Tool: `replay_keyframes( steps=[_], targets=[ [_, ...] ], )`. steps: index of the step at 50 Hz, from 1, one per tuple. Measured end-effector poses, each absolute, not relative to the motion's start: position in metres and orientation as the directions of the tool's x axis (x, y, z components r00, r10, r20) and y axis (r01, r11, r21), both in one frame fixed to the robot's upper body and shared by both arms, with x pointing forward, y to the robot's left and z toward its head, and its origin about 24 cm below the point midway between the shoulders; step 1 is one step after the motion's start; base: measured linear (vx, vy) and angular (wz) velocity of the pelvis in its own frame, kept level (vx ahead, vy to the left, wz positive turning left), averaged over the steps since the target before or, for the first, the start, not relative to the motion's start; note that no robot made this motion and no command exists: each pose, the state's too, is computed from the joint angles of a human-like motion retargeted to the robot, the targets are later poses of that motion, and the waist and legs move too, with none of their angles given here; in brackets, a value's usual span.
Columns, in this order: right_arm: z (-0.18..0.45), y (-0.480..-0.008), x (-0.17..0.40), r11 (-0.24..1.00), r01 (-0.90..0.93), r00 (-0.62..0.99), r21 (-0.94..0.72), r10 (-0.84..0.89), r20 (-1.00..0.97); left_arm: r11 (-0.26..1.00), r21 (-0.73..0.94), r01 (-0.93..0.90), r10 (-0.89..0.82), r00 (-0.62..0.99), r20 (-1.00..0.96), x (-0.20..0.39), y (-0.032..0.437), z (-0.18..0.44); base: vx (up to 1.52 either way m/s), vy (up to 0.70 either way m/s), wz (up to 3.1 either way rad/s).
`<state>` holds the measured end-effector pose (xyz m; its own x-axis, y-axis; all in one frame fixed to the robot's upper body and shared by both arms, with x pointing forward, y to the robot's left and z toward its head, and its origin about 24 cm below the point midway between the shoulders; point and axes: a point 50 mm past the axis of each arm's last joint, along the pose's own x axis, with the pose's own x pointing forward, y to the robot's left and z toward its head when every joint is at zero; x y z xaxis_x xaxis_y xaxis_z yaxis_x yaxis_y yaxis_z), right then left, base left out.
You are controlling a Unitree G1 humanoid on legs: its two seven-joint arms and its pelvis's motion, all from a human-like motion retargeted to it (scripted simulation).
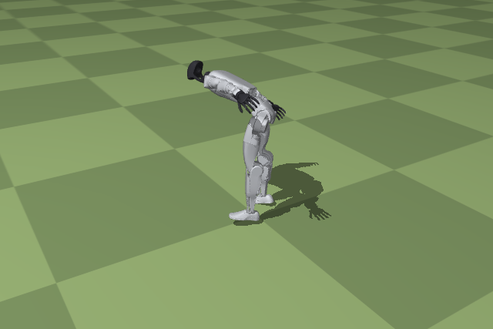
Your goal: In place motions
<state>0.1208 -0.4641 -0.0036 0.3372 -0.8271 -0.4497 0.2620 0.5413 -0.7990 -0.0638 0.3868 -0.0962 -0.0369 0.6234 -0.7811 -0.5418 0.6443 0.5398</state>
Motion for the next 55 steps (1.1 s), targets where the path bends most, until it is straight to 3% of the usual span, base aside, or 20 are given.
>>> replay_keyframes(
  steps=[11, 18, 25, 29, 35, 37, 47, 55],
  targets=[
    [0.097, -0.503, 0.163, 0.404, 0.422, 0.415, -0.811, -0.882, -0.223, 0.564, 0.535, -0.629, 0.573, -0.167, -0.802, -0.085, 0.359, -0.111, 0.27, -0.40, 1.30],
    [0.181, -0.516, 0.185, 0.335, 0.604, 0.457, -0.723, -0.889, -0.030, 0.544, 0.373, -0.751, 0.487, -0.079, -0.870, -0.042, 0.329, -0.135, 0.33, -0.55, 0.70],
    [0.268, -0.528, 0.163, 0.173, 0.694, 0.395, -0.699, -0.903, 0.169, 0.627, 0.427, -0.652, 0.551, -0.017, -0.834, 0.002, 0.318, -0.142, 0.38, -0.51, 0.54],
    [0.293, -0.529, 0.152, 0.123, 0.745, 0.360, -0.656, -0.901, 0.240, 0.543, 0.457, -0.704, 0.566, -0.095, -0.819, -0.005, 0.318, -0.141, 0.28, -0.27, 0.69],
    [0.286, -0.526, 0.165, 0.220, 0.766, 0.414, -0.604, -0.888, 0.201, 0.251, 0.436, -0.864, 0.630, -0.196, -0.751, -0.023, 0.330, -0.131, 0.11, -0.11, 0.25],
    [0.280, -0.524, 0.169, 0.234, 0.747, 0.431, -0.622, -0.883, 0.185, 0.220, 0.459, -0.861, 0.651, -0.221, -0.727, -0.025, 0.332, -0.129, -0.03, -0.07, -0.12],
    [0.247, -0.528, 0.166, 0.243, 0.640, 0.448, -0.729, -0.889, 0.098, 0.382, 0.394, -0.836, 0.660, -0.052, -0.749, 0.023, 0.323, -0.136, -0.21, 0.00, -0.31],
    [0.139, -0.520, 0.154, 0.384, 0.536, 0.439, -0.752, -0.888, -0.140, 0.549, 0.389, -0.740, 0.664, 0.104, -0.741, 0.060, 0.330, -0.131, -0.33, 0.12, -0.55]
  ],
)
